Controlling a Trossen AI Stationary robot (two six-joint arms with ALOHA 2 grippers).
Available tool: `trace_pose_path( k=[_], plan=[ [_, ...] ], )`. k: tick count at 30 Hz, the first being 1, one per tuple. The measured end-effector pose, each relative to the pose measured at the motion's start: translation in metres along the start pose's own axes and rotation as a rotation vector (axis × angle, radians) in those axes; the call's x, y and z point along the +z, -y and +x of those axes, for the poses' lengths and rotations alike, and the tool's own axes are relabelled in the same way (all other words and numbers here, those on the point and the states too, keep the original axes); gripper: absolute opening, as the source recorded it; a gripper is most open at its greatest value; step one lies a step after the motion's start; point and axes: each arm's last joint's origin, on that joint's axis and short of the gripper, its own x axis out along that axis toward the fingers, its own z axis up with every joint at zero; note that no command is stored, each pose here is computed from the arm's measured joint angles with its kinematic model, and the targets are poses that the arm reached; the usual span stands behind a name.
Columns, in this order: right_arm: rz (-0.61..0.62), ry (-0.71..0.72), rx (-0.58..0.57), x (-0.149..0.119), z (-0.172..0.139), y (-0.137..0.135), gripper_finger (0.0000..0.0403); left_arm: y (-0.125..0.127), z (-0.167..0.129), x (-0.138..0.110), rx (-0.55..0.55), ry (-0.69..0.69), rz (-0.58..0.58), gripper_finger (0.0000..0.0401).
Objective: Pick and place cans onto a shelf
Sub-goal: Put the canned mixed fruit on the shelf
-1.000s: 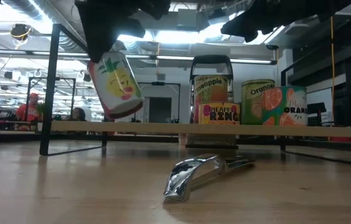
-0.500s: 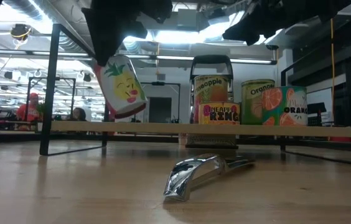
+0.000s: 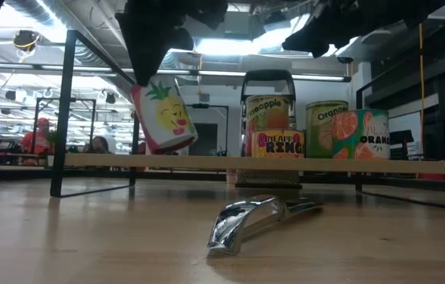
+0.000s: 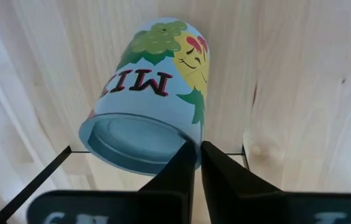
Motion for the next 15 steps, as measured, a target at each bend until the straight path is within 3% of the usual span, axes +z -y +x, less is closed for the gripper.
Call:
trace_pose_path(
  k=[15],
  plan=[
    [0.000, 0.000, 0.000, 0.0000, 0.0000, 0.0000, 0.0099, 0.0008, -0.0002, 0.0056, -0.007, 0.058, -0.006, 0.0052]
  ],
)
